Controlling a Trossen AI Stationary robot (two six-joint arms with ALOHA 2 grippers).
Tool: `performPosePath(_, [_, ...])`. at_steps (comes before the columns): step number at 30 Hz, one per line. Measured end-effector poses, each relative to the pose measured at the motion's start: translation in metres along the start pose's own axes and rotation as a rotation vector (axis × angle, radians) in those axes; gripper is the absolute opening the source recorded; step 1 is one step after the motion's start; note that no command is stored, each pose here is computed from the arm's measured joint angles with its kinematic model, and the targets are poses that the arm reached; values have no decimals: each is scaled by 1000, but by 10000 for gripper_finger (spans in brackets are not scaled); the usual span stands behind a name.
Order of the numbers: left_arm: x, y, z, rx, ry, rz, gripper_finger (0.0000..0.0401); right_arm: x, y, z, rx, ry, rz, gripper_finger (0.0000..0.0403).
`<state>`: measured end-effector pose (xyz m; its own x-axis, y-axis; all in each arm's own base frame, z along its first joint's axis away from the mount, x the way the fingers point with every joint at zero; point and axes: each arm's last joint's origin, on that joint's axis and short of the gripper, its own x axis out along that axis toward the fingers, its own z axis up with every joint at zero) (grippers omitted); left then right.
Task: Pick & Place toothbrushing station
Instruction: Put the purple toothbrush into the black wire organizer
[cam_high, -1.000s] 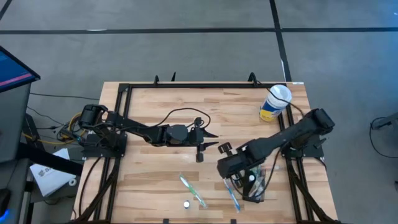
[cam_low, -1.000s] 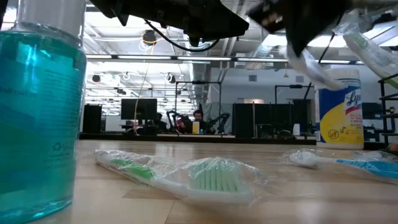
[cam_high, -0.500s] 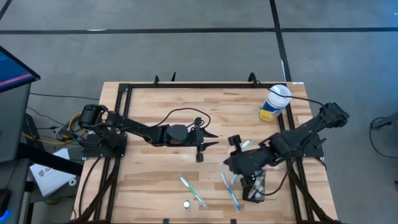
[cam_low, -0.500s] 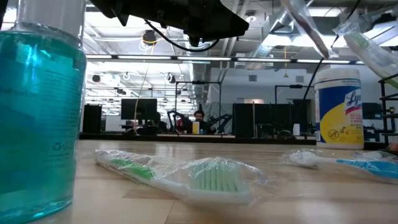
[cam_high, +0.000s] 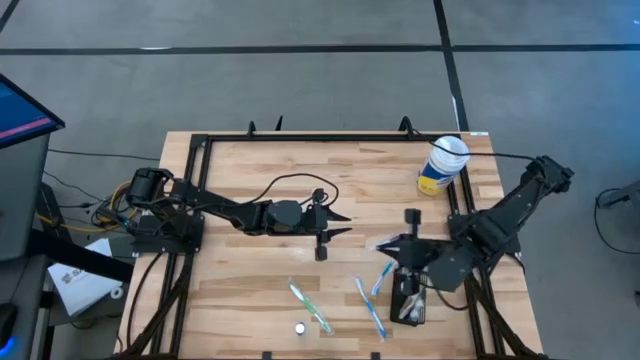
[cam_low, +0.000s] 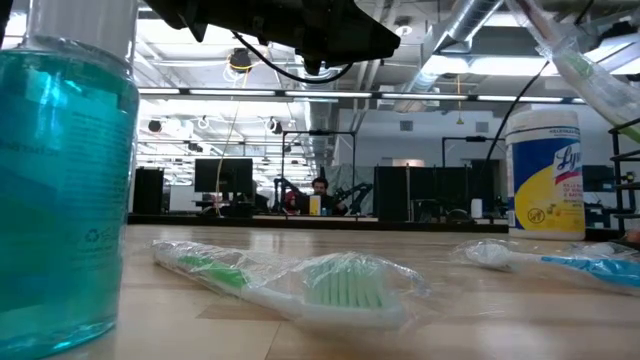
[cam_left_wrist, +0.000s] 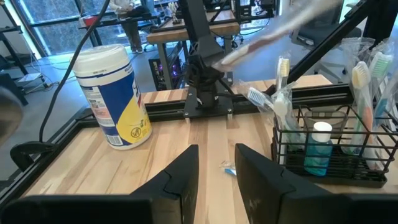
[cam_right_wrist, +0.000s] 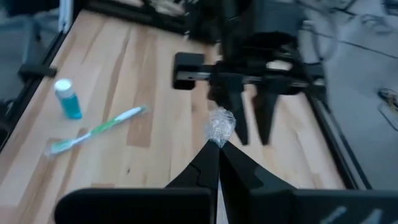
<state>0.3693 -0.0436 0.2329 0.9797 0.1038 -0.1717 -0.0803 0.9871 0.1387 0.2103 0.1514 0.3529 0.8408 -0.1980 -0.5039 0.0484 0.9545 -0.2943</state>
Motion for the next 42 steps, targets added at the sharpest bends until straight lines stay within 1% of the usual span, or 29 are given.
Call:
performPosePath(3, [0,0,0,0,0,0,99,-12,0,-6,45,-44,-50,0])
performPosePath(12, [0,0,0,0,0,0,99,-42,8,-35,127,-188,-175,0])
performPosePath(21, [0,0,0,0,0,1,99,-73,25,-56,144,-364,-243,0])
performPosePath(24, [0,0,0,0,0,1,99,-85,30,-67,155,-440,-256,0])
performPosePath(26, [0,0,0,0,0,0,99,-92,32,-77,164,-481,-232,0])
performPosePath(29, [0,0,0,0,0,1,99,-97,34,-92,178,-500,-174,0])
performPosePath(35, [1,6,-1,-5,2,16,99,-95,34,-111,151,-509,-143,0])
performPosePath(39, [2,12,-1,-14,4,31,99,-102,24,-120,135,-522,-98,0])
performPosePath(42, [3,16,-2,-42,5,45,99,-103,16,-125,108,-524,-92,0])
